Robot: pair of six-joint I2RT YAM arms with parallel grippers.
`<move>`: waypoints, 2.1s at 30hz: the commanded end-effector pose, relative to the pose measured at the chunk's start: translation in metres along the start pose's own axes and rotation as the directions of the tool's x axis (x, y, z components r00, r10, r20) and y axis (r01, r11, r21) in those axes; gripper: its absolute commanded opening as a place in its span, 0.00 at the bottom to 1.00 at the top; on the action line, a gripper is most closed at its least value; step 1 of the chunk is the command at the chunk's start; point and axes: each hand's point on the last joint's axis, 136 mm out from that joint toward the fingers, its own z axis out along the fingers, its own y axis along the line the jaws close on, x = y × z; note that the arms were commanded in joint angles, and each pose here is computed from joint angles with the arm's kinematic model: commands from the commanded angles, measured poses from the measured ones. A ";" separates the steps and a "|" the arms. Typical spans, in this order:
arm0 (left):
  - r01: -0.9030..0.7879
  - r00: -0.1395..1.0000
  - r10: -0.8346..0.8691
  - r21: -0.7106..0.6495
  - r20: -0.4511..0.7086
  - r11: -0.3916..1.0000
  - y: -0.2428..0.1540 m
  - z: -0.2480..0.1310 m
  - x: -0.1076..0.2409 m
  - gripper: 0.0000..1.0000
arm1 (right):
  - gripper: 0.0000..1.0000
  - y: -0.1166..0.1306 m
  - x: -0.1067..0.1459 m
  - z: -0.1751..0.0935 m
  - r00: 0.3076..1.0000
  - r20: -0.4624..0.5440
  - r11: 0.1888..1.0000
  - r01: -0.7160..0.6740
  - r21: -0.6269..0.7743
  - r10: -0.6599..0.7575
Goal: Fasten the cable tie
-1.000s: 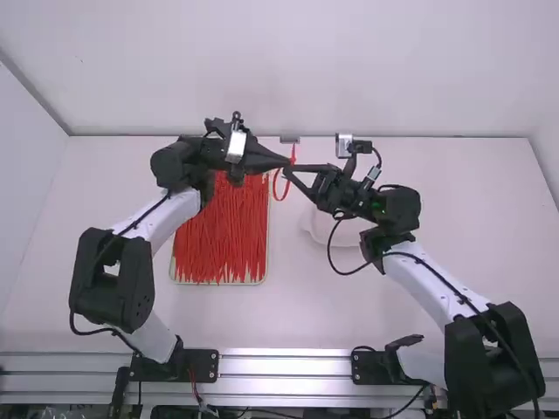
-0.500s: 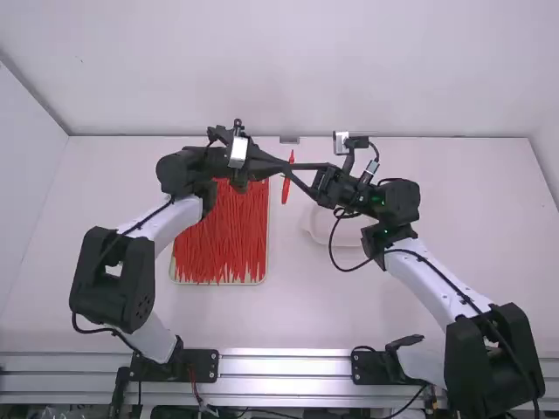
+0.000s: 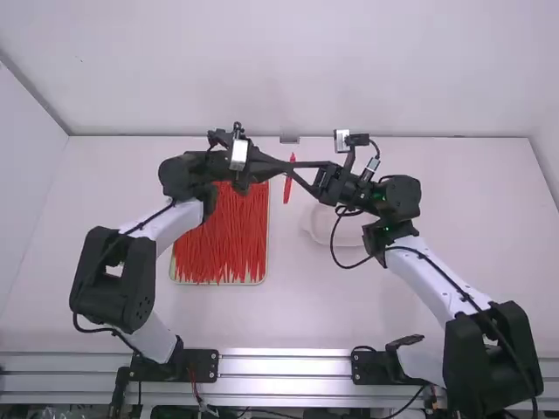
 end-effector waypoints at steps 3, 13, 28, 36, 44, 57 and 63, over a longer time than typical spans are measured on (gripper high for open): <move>-0.036 0.996 0.053 0.232 -0.070 0.972 -0.053 0.012 0.018 0.01 | 0.00 0.005 -0.067 -0.014 0.967 0.234 0.994 0.088 0.062 -0.100; -0.044 0.996 0.062 0.227 -0.070 0.973 -0.051 0.011 0.015 0.01 | 0.00 0.008 -0.059 -0.009 0.975 0.203 0.996 0.079 0.042 -0.086; -0.025 0.996 0.042 0.213 -0.077 0.977 -0.048 0.008 0.015 0.01 | 0.00 0.008 -0.056 -0.009 0.976 0.188 0.994 0.100 0.043 -0.107; 0.042 0.993 -0.030 0.102 -0.118 0.994 -0.021 -0.023 0.010 0.02 | 0.00 0.013 -0.039 -0.007 0.991 0.091 0.995 0.102 0.005 -0.102; 0.059 0.988 -0.058 -0.001 -0.140 0.998 0.002 -0.053 0.003 0.44 | 0.00 0.025 -0.006 0.005 0.994 -0.051 0.993 0.097 -0.071 -0.100; 0.057 0.990 -0.051 0.040 -0.131 0.998 -0.001 -0.038 -0.010 0.47 | 0.00 0.018 0.026 0.029 0.991 -0.112 0.997 0.067 -0.050 -0.072; 0.066 0.990 -0.061 0.038 -0.130 0.997 -0.001 -0.038 -0.009 0.41 | 0.00 0.025 0.030 0.036 0.991 -0.106 0.995 0.071 -0.068 -0.078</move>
